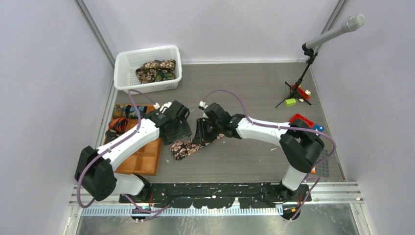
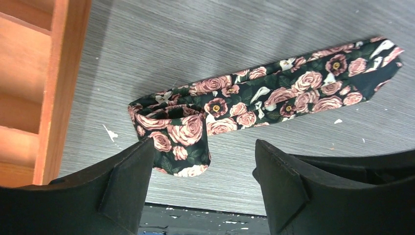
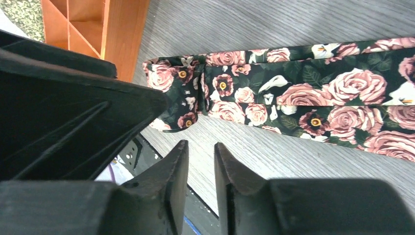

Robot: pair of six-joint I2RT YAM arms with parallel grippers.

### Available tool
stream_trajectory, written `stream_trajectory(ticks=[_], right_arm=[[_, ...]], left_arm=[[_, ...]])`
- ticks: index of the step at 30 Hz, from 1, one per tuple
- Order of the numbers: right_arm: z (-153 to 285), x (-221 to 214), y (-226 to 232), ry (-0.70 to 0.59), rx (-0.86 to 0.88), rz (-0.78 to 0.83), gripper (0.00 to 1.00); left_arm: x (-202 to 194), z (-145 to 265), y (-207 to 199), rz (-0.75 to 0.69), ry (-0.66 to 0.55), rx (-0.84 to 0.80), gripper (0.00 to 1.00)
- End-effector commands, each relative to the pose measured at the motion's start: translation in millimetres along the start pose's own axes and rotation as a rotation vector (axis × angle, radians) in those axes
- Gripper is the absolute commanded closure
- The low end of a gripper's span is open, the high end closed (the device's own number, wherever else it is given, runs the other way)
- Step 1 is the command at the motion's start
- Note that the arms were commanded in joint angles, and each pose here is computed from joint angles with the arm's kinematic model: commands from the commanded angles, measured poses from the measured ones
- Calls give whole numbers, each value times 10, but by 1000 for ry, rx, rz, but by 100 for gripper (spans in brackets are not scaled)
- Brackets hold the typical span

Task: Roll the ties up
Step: Roll the tie at the center of the board.

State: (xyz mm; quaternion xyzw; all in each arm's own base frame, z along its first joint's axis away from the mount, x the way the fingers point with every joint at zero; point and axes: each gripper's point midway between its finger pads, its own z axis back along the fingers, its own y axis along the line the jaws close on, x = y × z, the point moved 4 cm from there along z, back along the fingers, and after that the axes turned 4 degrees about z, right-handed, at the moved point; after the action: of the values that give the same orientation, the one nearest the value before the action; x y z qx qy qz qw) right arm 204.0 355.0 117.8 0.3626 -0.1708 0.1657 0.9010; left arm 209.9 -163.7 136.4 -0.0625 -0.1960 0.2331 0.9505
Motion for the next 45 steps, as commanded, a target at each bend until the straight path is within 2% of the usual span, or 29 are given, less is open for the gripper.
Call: stream_trajectory(ticks=[1, 3, 9, 18, 22, 34, 45], right_arm=[[196, 208, 380, -50, 99, 80, 64], [182, 222, 440, -37, 100, 105, 57], [44, 208, 566, 27, 65, 188, 47], [-240, 163, 563, 121, -54, 265, 44], [-344, 129, 559, 143, -67, 267, 47], [-451, 104, 402, 151, -127, 267, 64], [-438, 98, 198, 155, -159, 250, 67]], left_arm=[[164, 287, 128, -24, -120, -22, 22], [173, 379, 236, -35, -151, -29, 21], [2, 529, 643, -14, -178, -71, 21], [-204, 568, 1104, 71, -211, -88, 23], [-211, 573, 1125, 86, -220, -98, 25], [-282, 419, 1022, 42, -177, -135, 27], [-327, 258, 795, 21, -142, -233, 29]])
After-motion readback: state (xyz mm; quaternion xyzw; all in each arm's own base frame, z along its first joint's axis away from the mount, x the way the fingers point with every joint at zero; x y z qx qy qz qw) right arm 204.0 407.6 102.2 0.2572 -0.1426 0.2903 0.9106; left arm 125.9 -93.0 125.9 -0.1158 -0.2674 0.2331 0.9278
